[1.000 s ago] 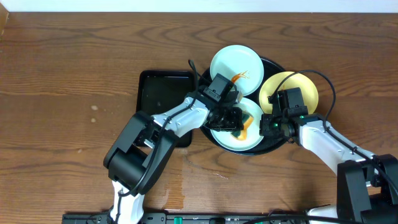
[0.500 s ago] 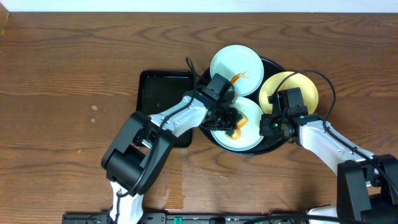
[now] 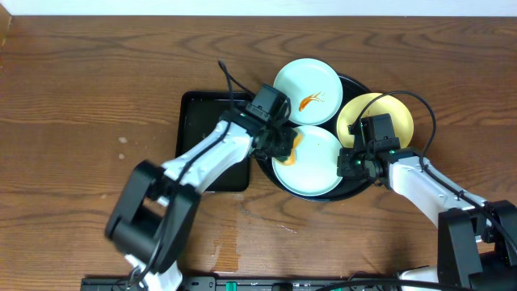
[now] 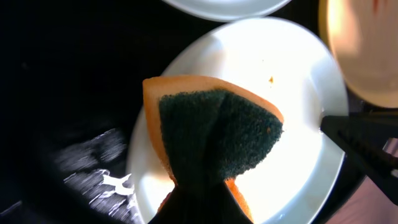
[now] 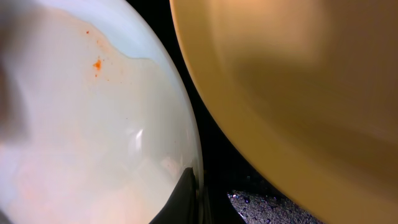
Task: Clean dirty plates on tray and stack at the side
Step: 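Move the sponge with the left gripper into the black water tray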
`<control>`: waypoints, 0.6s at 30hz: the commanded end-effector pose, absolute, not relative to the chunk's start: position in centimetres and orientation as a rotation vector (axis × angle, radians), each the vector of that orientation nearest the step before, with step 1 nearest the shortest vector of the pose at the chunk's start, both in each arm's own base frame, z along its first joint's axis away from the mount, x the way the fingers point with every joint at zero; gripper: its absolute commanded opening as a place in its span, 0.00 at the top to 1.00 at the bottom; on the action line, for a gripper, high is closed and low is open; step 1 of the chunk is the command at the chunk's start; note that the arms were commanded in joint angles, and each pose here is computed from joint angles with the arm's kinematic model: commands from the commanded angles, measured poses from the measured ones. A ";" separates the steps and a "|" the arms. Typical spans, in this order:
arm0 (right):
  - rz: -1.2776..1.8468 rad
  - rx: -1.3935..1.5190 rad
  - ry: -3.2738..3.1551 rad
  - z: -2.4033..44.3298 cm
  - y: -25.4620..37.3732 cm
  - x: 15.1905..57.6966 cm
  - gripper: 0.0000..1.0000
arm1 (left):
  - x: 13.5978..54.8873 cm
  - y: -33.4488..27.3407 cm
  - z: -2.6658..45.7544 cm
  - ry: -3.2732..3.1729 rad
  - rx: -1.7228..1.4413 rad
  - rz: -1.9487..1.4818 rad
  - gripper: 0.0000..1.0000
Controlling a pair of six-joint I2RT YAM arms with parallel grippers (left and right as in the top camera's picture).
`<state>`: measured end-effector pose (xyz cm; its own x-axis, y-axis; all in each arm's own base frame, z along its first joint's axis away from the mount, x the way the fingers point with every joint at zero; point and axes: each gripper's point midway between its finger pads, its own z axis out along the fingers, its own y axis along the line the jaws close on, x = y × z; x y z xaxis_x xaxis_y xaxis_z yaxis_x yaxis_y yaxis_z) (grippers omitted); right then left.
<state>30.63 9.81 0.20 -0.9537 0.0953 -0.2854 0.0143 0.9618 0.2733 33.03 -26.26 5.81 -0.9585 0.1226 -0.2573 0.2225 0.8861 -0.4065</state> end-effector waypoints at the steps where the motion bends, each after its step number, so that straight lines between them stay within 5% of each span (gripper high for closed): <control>1: 0.303 0.064 2.862 -1.2 9.0 29.5 0.99 | 33.9 -23.8 7.1 2.782 0.239 -0.475 0.93; 18: 0.359 0.050 2.817 -0.7 9.7 30.5 0.92 | 36.2 -15.6 9.6 2.735 0.056 -0.197 0.93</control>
<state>31.29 9.77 0.22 -0.9449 0.0933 -0.3137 0.0060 0.9633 0.2685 35.11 -18.54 8.17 -0.9384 0.0540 -0.3412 0.1206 0.9768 -0.1769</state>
